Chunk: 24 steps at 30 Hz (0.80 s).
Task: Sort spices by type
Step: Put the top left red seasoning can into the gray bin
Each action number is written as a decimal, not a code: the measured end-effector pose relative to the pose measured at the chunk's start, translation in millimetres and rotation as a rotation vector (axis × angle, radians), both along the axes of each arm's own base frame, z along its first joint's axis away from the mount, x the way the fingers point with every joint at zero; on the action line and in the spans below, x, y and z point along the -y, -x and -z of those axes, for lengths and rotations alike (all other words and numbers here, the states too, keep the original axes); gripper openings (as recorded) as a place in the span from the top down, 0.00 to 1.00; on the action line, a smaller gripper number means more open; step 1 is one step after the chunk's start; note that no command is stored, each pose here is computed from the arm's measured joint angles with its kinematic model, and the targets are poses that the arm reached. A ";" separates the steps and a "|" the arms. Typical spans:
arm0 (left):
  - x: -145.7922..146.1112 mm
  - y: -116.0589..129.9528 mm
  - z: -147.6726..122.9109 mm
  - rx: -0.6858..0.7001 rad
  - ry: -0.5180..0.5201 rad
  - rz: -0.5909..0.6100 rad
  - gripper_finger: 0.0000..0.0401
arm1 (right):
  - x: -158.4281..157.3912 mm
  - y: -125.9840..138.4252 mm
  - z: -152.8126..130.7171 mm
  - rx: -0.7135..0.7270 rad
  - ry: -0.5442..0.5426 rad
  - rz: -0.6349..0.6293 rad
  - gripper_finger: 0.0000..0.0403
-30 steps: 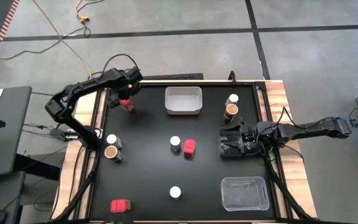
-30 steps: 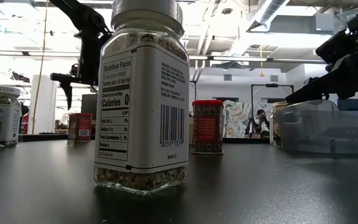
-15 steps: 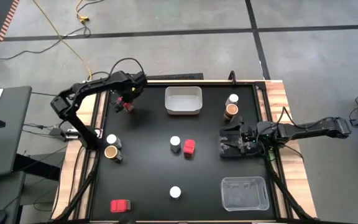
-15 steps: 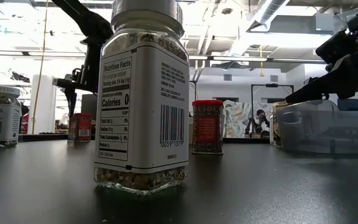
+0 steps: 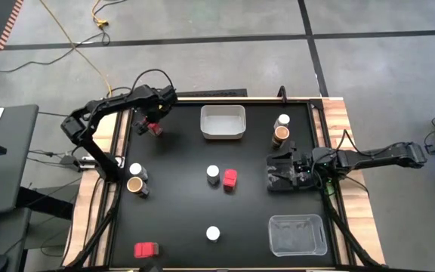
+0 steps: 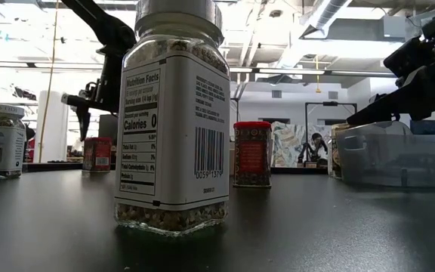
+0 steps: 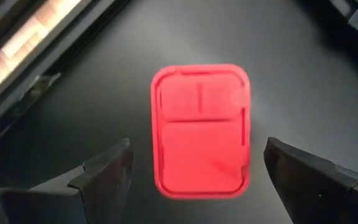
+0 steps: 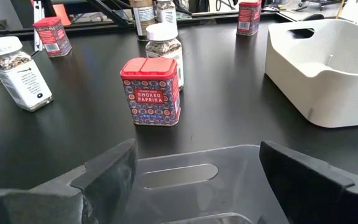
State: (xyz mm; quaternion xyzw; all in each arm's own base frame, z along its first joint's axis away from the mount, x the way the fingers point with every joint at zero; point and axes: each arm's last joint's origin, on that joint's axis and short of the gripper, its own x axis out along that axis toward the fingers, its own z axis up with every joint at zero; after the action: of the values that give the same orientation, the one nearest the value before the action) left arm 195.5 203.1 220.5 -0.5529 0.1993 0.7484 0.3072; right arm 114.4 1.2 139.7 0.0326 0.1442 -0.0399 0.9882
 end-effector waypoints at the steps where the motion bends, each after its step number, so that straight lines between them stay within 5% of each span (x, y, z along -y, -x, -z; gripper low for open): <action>1: -0.5 0.5 0.0 -0.003 -0.002 -0.001 0.14 | 0.0 0.0 0.0 0.000 0.001 0.000 0.09; 7: -1.5 1.8 0.0 0.001 -0.006 -0.028 0.16 | 0.0 0.0 0.0 -0.001 0.001 0.000 0.09; 24: -1.3 2.1 0.5 -0.016 0.005 0.005 0.45 | 0.0 0.0 0.0 0.000 0.001 0.000 0.09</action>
State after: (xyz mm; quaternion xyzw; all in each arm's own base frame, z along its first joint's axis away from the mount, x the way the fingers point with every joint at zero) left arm 193.4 204.4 220.0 -0.5471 0.2051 0.7517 0.3060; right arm 114.4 1.2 139.8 0.0323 0.1442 -0.0399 0.9882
